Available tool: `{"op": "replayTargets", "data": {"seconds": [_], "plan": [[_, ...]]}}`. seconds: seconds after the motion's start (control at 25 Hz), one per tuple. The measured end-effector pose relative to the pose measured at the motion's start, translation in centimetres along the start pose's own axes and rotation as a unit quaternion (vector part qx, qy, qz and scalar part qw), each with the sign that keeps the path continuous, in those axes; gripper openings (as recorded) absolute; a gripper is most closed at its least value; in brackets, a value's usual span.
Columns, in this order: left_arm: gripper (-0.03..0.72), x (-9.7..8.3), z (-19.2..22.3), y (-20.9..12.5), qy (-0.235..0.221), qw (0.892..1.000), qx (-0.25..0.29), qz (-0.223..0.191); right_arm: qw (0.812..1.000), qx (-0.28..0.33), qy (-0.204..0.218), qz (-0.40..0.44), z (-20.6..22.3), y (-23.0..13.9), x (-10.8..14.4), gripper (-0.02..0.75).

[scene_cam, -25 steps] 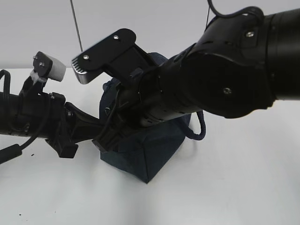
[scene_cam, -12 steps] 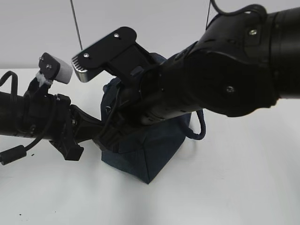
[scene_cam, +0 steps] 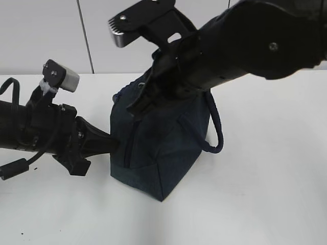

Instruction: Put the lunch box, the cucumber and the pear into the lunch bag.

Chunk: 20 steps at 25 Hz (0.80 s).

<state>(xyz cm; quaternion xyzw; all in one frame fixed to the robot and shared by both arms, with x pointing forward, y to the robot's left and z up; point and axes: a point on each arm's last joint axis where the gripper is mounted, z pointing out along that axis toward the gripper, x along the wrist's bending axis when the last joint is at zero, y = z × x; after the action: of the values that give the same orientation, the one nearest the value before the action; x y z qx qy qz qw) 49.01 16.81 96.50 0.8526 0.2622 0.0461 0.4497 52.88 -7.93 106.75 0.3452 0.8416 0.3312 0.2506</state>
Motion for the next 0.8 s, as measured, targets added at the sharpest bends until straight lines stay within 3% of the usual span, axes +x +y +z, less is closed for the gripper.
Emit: {"op": "replayTargets", "data": {"seconds": [0.44, 0.8], "plan": [[-0.023, -1.5, -2.0, 0.5, -0.015, 0.999, 0.028, -0.003, 0.994, -0.01, -0.08, 0.069, 1.0, -0.9, -8.0, 0.005], [-0.023, -2.6, -4.8, -2.1, 0.011, 0.998, 0.032, -0.054, 0.993, 0.018, -0.08, 0.086, 3.6, -2.0, -8.8, 0.006]]}}
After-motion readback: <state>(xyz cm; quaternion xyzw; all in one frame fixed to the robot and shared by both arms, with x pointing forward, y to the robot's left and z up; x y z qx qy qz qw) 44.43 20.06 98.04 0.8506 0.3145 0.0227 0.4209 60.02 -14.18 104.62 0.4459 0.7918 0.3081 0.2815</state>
